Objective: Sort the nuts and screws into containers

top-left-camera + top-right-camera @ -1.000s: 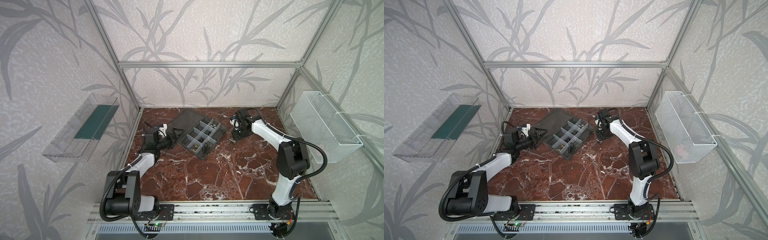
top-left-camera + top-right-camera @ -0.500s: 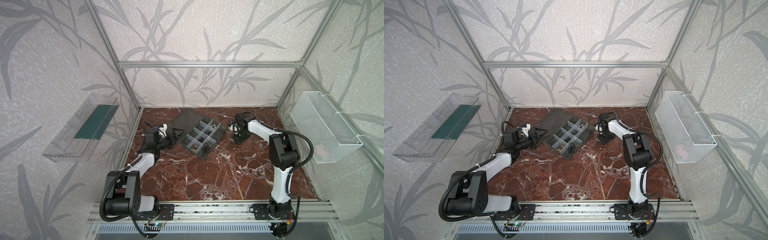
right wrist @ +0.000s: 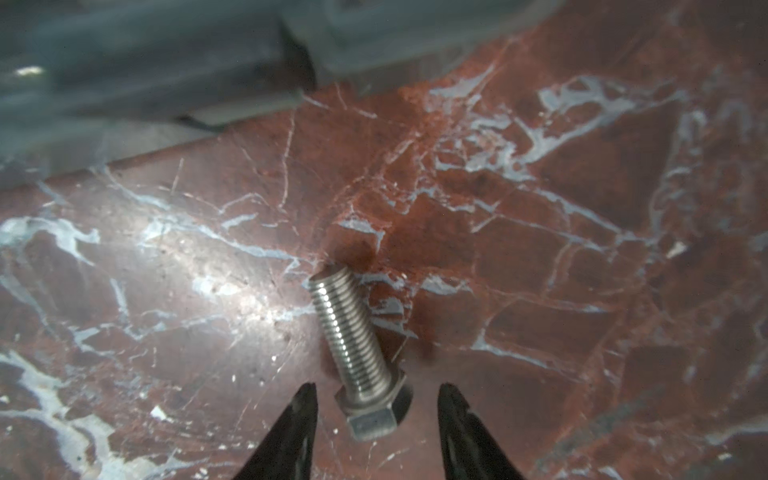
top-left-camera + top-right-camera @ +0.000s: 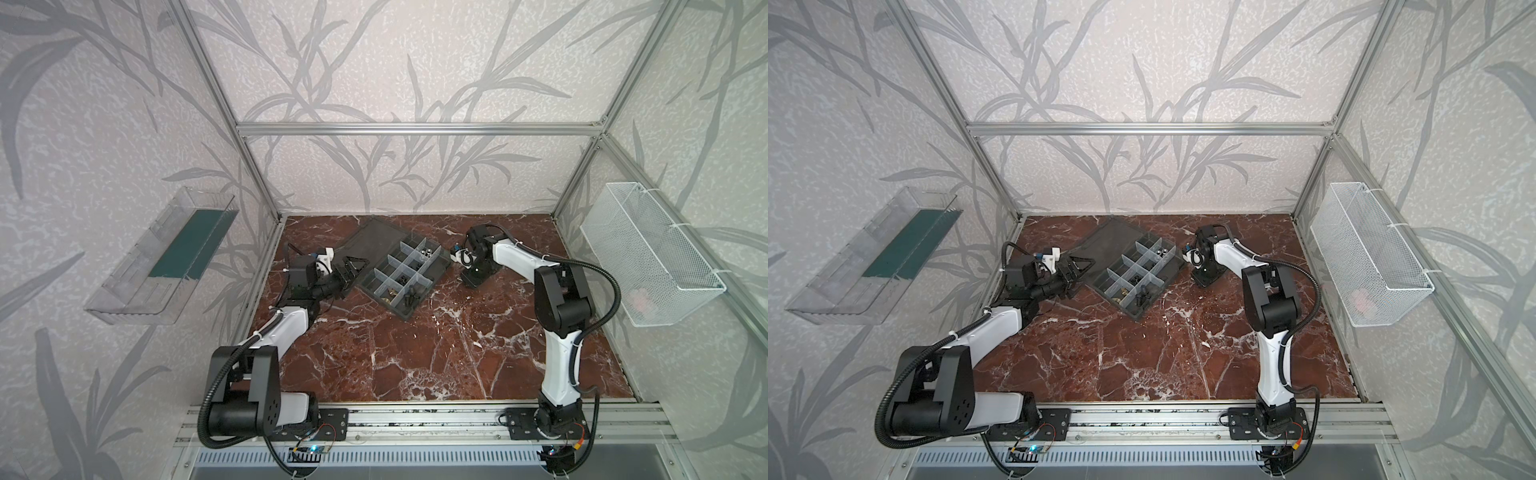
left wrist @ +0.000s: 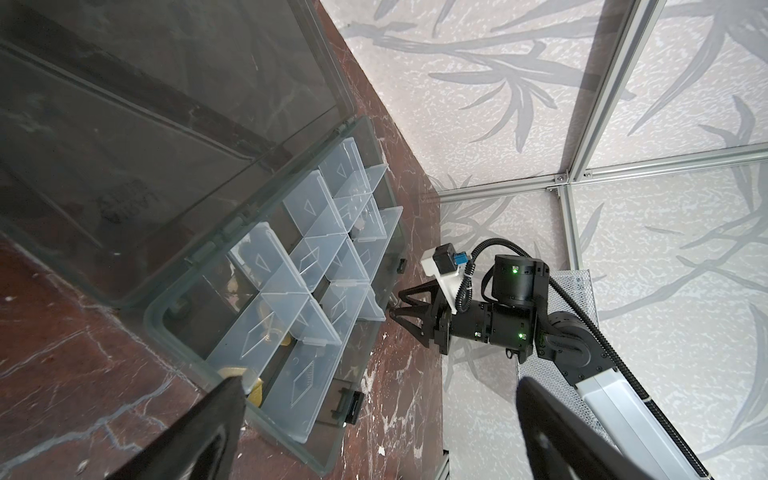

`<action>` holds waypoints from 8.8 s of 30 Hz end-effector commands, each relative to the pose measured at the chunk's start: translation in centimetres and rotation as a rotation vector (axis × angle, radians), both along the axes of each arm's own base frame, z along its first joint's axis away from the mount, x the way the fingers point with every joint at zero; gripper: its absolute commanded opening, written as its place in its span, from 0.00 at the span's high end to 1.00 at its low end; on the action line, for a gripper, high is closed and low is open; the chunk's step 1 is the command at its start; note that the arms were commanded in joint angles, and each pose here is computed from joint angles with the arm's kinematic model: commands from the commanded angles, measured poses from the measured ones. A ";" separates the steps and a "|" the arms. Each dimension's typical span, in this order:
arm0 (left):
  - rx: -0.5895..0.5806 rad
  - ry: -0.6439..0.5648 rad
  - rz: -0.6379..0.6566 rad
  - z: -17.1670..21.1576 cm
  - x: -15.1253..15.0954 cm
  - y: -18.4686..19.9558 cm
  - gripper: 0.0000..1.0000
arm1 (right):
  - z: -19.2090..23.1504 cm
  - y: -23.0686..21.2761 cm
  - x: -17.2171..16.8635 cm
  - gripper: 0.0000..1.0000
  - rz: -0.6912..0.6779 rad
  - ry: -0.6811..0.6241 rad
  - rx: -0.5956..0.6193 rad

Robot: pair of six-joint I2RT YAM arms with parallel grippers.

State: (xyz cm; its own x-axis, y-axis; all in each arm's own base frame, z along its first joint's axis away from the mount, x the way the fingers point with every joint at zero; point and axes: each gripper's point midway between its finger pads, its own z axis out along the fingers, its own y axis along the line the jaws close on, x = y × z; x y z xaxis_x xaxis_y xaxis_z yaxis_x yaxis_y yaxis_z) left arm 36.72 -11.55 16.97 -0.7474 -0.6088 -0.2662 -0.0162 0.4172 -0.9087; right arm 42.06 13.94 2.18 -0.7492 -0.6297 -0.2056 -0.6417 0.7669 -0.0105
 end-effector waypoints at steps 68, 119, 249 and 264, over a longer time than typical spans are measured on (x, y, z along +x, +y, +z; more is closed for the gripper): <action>0.018 -0.056 0.005 1.7 -0.1 0.3 0.01 | 8.6 9.8 3.3 0.97 0.147 -0.191 0.069; 0.214 -0.108 0.029 4.1 -0.1 2.0 0.00 | 16.3 6.7 2.1 0.52 -0.046 -0.457 0.205; 1.224 -0.311 0.615 -7.1 1.8 17.9 0.01 | 7.1 -10.1 -2.2 0.01 -0.463 -0.969 0.424; 1.225 -0.311 0.613 -7.1 1.8 17.8 0.01 | 7.2 -10.1 -2.2 0.01 -0.462 -0.970 0.423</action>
